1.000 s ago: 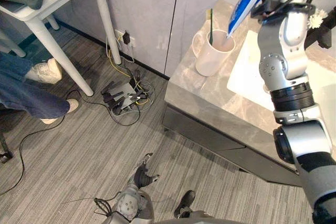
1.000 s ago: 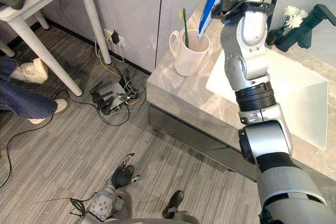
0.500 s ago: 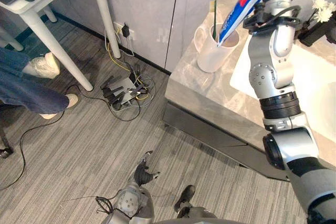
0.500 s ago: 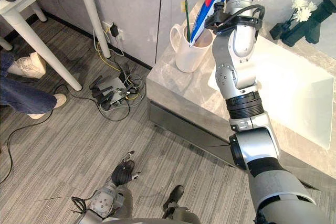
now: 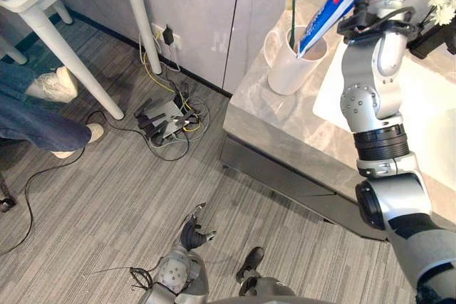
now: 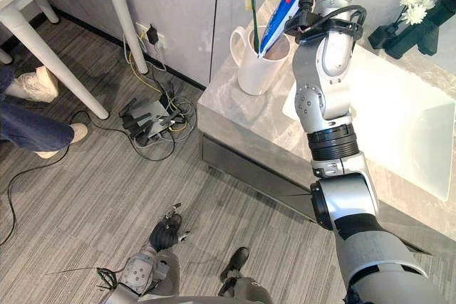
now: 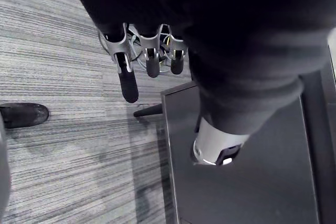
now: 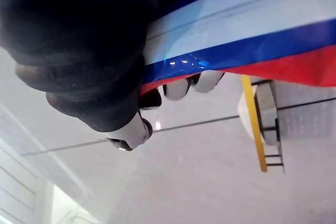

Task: Organize washtable

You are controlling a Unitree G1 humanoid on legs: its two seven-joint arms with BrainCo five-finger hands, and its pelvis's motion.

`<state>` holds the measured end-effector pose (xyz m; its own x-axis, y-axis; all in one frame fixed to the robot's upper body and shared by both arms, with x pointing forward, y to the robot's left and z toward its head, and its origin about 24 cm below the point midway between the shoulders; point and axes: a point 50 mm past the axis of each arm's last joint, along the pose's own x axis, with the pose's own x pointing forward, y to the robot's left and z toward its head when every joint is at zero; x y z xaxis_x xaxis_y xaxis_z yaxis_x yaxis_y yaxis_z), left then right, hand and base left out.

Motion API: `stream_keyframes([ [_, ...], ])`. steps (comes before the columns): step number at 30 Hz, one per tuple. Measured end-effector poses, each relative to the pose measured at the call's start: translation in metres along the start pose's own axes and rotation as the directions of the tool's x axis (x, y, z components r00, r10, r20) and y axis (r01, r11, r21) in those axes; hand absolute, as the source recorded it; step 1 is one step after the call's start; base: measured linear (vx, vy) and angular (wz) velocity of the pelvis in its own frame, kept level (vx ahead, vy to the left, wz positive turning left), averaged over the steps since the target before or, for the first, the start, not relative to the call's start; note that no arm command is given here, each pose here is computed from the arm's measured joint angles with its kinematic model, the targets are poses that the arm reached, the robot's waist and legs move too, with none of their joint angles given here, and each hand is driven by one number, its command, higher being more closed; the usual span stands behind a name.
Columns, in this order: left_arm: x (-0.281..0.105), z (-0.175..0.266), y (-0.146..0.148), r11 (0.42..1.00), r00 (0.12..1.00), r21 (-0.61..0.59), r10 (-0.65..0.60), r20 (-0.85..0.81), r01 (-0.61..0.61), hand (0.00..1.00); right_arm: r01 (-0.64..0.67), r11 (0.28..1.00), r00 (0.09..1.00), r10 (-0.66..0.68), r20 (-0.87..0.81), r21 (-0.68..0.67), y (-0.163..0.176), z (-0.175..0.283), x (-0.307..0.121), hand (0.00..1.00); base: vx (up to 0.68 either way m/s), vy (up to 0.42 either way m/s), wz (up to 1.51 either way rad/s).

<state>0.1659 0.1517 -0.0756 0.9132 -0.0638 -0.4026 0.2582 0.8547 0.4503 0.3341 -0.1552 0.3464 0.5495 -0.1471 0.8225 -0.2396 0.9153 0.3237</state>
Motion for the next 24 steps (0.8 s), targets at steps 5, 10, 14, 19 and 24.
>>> stream_keyframes([
  [5,0.0,0.0,0.0,1.0,1.0,-0.009,0.001,-0.002,-0.001,0.0,0.018,0.999,0.999,-0.019,0.026,0.034,0.001,0.007,0.007,1.0,0.01,-0.004,-0.03],
  [10,0.0,0.0,0.0,1.0,1.0,-0.023,0.003,-0.005,-0.003,0.0,0.011,0.998,0.998,-0.015,0.06,0.057,0.01,0.016,0.018,1.0,0.0,-0.002,-0.02],
  [14,0.0,-0.001,0.0,0.999,1.0,-0.032,0.005,-0.008,-0.005,0.0,0.022,0.998,0.999,-0.025,0.047,0.052,0.008,0.013,0.019,1.0,0.0,0.0,0.0],
  [19,0.0,-0.001,0.0,0.999,1.0,-0.034,0.004,-0.011,-0.005,0.0,0.034,0.997,0.999,-0.036,0.037,0.068,0.006,0.012,0.019,1.0,0.0,0.0,0.02],
  [24,0.0,0.0,0.001,0.999,1.0,-0.038,0.005,-0.01,-0.006,0.0,0.043,0.996,0.999,-0.046,0.029,0.078,0.007,0.011,0.023,1.0,0.0,0.0,0.03],
])
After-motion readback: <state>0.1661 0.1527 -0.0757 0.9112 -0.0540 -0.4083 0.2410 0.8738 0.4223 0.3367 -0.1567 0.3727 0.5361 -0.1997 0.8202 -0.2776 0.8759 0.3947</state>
